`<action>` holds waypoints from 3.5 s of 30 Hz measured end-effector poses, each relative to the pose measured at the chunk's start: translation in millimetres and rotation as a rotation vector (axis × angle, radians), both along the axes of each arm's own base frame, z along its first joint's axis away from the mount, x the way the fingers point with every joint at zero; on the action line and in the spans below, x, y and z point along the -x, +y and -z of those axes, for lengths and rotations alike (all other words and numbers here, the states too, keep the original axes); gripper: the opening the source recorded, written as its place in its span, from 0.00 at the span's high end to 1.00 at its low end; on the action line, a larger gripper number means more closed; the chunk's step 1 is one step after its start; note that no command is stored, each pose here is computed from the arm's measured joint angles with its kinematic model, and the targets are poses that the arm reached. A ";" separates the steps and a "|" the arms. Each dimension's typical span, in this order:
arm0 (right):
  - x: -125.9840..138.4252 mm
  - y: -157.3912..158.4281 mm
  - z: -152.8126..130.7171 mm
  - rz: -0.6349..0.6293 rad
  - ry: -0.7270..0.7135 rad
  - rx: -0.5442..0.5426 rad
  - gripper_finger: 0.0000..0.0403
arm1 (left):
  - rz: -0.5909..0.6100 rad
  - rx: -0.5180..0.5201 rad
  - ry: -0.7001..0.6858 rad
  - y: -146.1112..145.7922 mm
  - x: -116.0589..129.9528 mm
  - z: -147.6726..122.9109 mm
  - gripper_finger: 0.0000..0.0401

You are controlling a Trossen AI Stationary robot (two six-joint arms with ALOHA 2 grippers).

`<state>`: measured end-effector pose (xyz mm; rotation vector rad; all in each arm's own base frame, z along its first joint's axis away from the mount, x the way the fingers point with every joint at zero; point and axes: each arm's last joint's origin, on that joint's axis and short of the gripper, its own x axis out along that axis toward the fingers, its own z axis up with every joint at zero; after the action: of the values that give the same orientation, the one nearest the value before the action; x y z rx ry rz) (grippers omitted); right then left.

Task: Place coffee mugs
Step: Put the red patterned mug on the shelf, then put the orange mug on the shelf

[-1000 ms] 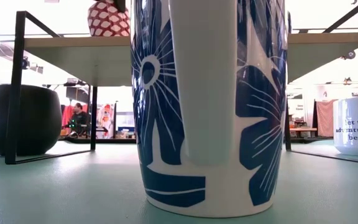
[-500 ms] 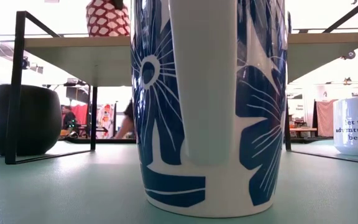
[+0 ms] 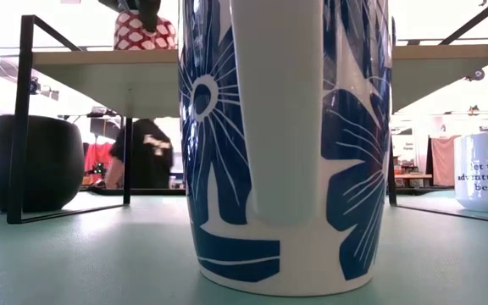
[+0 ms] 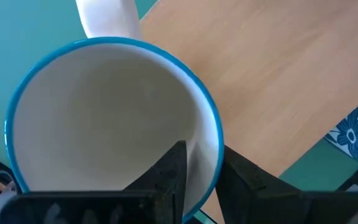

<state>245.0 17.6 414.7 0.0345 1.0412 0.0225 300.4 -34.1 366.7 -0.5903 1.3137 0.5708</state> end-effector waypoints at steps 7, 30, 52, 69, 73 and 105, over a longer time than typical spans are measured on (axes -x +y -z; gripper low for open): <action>0.0 -0.1 0.0 0.000 0.000 0.000 0.83 | -0.050 -0.012 -0.008 0.4 0.4 -1.5 0.86; 12.4 1.9 -8.5 0.041 -0.022 -0.145 0.83 | -0.007 0.042 -0.331 -15.7 2.3 -63.0 0.86; 48.1 74.1 -6.4 0.205 0.237 -0.430 0.83 | 0.132 -0.077 -0.549 -50.7 -10.8 -71.6 0.86; 34.9 146.1 30.0 0.478 0.507 -0.470 0.83 | 0.435 -0.119 -0.527 -77.9 -0.2 -71.5 0.86; 32.6 157.6 38.2 0.508 0.550 -0.457 0.82 | 0.475 -0.124 -0.507 -83.3 4.5 -70.8 0.86; 59.9 227.9 110.1 0.806 0.794 -0.178 0.66 | 0.640 -0.167 -0.461 -98.9 15.8 -68.7 0.86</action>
<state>185.1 245.5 304.5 0.6659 1.7473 -0.6785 284.6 -133.0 435.4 -0.1252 0.9278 0.0059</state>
